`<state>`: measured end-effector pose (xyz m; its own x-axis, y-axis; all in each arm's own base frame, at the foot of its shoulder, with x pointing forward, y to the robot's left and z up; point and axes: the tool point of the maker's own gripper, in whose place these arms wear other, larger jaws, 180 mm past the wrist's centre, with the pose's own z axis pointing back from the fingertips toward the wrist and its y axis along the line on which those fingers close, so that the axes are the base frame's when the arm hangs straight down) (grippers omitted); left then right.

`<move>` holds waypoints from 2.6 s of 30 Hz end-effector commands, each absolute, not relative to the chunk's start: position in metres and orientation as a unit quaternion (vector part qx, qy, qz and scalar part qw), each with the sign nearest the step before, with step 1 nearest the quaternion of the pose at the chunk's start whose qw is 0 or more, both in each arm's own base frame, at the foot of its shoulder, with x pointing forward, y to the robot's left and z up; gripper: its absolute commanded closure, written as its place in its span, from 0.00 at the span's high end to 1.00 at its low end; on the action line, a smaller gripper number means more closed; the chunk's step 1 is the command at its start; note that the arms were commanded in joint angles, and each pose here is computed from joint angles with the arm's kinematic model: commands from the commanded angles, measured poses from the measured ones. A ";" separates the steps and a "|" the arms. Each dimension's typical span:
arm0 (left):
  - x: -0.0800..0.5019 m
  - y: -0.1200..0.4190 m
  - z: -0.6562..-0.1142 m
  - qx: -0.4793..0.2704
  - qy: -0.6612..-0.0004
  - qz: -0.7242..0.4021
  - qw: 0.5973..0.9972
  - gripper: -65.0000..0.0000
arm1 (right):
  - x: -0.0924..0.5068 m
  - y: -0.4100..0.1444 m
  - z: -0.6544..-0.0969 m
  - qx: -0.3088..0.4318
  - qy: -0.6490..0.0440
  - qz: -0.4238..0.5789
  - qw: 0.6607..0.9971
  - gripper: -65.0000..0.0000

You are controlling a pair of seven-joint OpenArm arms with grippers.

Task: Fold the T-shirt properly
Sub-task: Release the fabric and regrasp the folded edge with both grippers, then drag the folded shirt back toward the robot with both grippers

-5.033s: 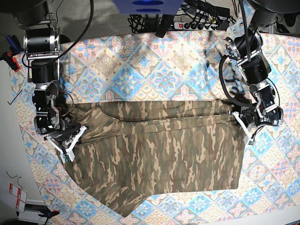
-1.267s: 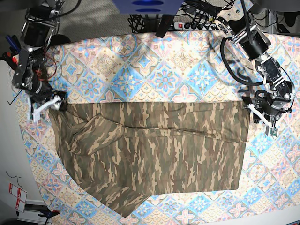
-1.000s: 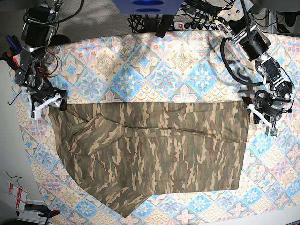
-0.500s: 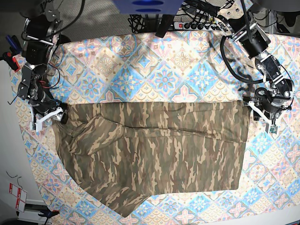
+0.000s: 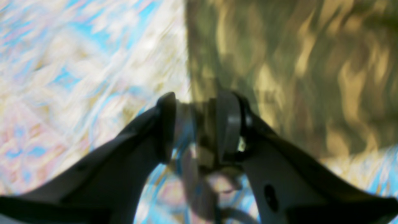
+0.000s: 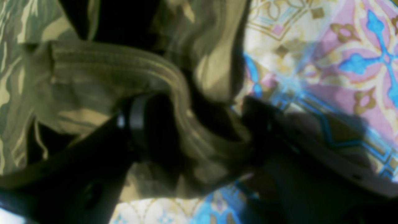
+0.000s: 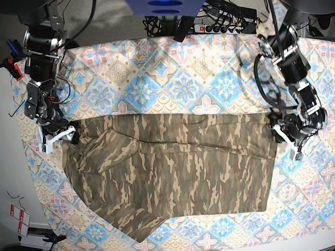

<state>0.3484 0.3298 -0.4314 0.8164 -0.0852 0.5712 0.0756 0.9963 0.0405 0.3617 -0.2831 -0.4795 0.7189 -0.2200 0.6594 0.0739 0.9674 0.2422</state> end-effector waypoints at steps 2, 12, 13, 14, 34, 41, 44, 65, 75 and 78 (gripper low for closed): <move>0.357 0.350 -0.421 0.013 -0.309 -0.031 0.950 0.35 | 0.356 -0.281 -0.484 0.100 -0.343 -0.068 0.931 0.65; 0.368 0.340 -0.428 -0.013 -0.311 -0.024 0.950 0.35 | 0.356 -0.281 -0.484 0.101 -0.342 -0.067 0.932 0.70; 0.370 0.338 -0.428 -0.014 -0.317 -0.026 0.948 0.35 | 0.356 -0.281 -0.484 0.101 -0.342 -0.067 0.932 0.70; 0.370 0.334 -0.431 -0.018 -0.316 -0.031 0.948 0.35 | 0.356 -0.281 -0.484 0.101 -0.342 -0.067 0.932 0.70; 0.331 0.270 -0.511 -0.138 -0.237 0.002 0.962 0.33 | 0.355 -0.281 -0.485 0.100 -0.341 -0.067 0.932 0.69; 0.304 0.262 -0.530 -0.131 -0.186 -0.021 0.973 0.06 | 0.355 -0.281 -0.485 0.100 -0.340 -0.066 0.933 0.58; 0.287 0.263 -0.539 -0.129 -0.170 -0.022 0.977 0.05 | 0.353 -0.280 -0.486 0.101 -0.334 -0.065 0.935 0.35; 0.178 0.313 -0.546 -0.013 -0.073 -0.071 0.995 0.03 | 0.336 -0.302 -0.487 0.084 -0.255 -0.055 0.962 0.09; 0.165 0.336 -0.513 0.064 -0.051 -0.105 0.991 0.03 | 0.305 -0.323 -0.490 0.059 -0.212 -0.045 0.974 0.08; 0.151 0.335 -0.517 0.062 -0.037 -0.107 0.992 0.03 | 0.293 -0.335 -0.483 0.050 -0.218 -0.057 0.973 0.08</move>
<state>0.2263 0.3098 -0.4937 0.9034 -0.1683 0.3944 0.1591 0.9857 0.0562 0.3059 -0.3055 -0.4828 0.8749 -0.1473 0.4613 0.0538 0.9763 0.2098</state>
